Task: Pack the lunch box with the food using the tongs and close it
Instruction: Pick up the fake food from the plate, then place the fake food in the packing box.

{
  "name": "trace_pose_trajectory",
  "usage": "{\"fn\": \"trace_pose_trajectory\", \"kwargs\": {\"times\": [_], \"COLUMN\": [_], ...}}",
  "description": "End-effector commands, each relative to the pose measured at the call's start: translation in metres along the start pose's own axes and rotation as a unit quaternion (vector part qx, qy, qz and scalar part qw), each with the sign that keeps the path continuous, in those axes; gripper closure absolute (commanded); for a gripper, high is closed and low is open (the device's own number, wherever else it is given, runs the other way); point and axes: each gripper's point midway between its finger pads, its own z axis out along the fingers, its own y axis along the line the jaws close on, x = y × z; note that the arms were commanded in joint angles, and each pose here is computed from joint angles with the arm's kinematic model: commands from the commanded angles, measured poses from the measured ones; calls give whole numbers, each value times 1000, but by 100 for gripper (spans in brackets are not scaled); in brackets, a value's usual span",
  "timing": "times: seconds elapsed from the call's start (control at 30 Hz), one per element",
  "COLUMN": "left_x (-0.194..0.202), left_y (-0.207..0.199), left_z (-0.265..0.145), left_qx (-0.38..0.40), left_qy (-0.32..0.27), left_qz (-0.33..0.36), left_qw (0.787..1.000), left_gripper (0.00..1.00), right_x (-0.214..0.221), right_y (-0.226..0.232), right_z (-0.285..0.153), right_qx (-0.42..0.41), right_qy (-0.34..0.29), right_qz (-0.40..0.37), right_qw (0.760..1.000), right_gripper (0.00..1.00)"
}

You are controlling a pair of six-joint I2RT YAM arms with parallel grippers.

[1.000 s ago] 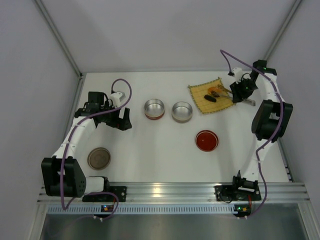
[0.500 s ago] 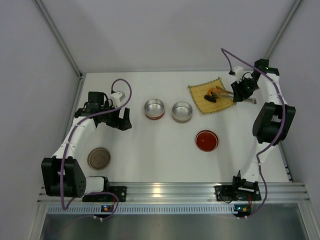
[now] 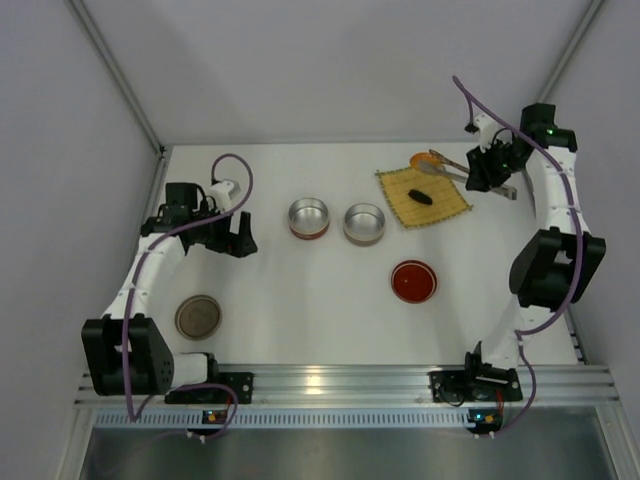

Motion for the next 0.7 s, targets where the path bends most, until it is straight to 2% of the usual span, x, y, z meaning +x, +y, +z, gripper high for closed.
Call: {"fn": "trace_pose_trajectory", "kwargs": {"times": [0.0, 0.07, 0.27, 0.67], "left_x": [-26, -31, -24, -9], "left_y": [6, 8, 29, 33], "left_z": [-15, -18, -22, -16], "left_qx": [14, 31, 36, 31], "left_qy": [-42, -46, -39, -25], "left_qz": [-20, -39, -90, -90], "left_qw": [999, 998, 995, 995], "left_gripper": [2, 2, 2, 2], "right_x": [-36, -46, -87, -123], "right_y": [59, 73, 153, 244], "right_z": [-22, -21, 4, 79], "right_qx": [-47, -51, -92, -128], "right_qy": [-45, -54, -68, -61], "right_qz": [-23, -23, -60, -90], "right_qw": [998, 997, 992, 986], "right_gripper": [100, 100, 100, 100]}}
